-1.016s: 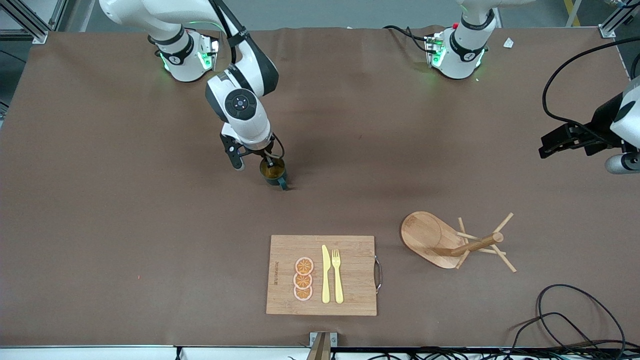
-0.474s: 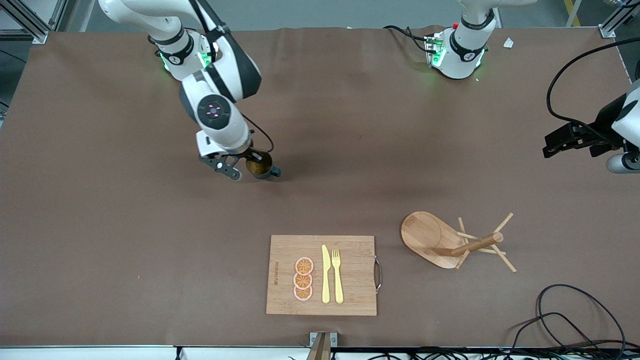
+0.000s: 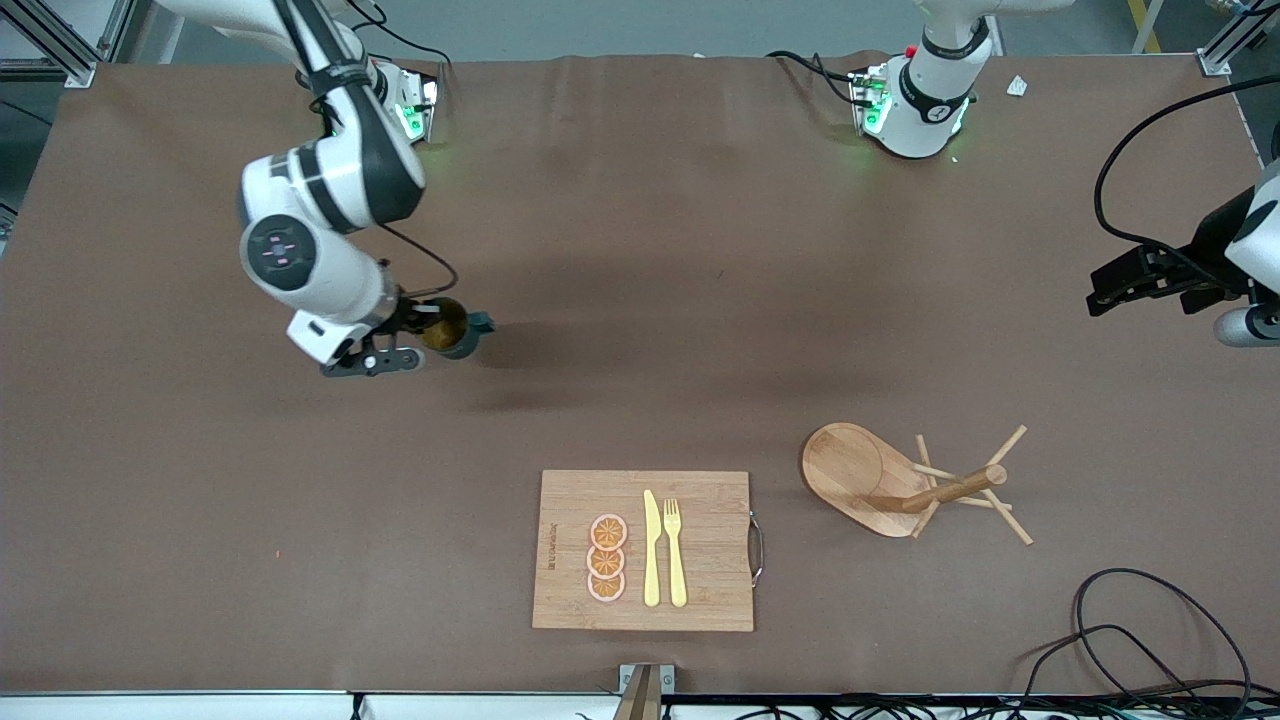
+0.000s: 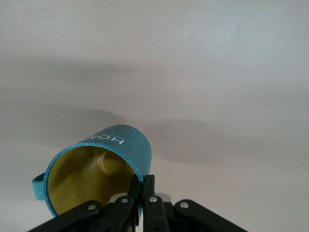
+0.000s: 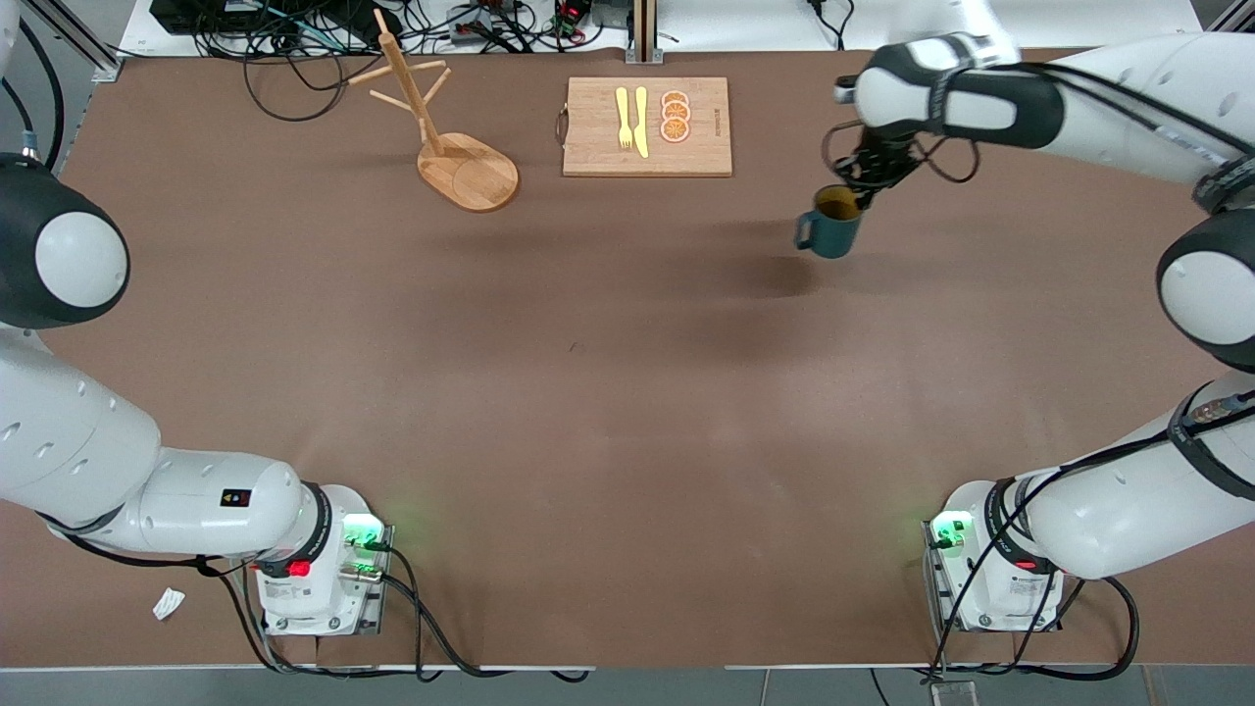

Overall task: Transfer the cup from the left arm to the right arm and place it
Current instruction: 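Lower the teal mug onto the table with the right gripper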

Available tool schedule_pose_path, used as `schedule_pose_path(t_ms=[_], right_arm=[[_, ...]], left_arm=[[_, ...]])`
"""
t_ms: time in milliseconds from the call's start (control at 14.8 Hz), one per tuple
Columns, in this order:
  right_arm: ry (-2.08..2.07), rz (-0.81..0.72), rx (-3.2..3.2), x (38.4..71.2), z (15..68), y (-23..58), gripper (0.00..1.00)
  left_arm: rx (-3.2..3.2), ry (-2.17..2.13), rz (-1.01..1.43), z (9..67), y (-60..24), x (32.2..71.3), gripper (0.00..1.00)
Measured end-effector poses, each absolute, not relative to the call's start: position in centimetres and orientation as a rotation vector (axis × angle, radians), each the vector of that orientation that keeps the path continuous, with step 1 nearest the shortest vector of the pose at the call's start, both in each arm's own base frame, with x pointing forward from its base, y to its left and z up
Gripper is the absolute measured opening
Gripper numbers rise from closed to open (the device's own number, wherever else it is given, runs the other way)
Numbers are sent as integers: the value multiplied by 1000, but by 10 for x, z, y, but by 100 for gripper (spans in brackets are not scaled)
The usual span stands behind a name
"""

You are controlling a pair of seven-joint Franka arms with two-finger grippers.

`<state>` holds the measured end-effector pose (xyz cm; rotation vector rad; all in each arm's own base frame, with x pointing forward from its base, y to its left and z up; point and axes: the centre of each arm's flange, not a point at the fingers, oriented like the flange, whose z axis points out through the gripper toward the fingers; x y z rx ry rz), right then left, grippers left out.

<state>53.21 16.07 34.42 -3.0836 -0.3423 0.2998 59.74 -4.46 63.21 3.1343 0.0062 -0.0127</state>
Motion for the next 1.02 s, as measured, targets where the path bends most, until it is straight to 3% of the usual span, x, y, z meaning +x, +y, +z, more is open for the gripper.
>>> schedule_pose_path(t_ms=[271,542,1016], right_arm=[[-825,259,-2929,548,344,58,5],[-1277,125,-2748,554,342,-47,5],[-2043,52,-2347,561,313,-119,5]], left_arm=[[3134,4,-1,633,-45,598,100],[3133,2,8,634,-46,599,100],[3130,2,63,637,-46,602,100]])
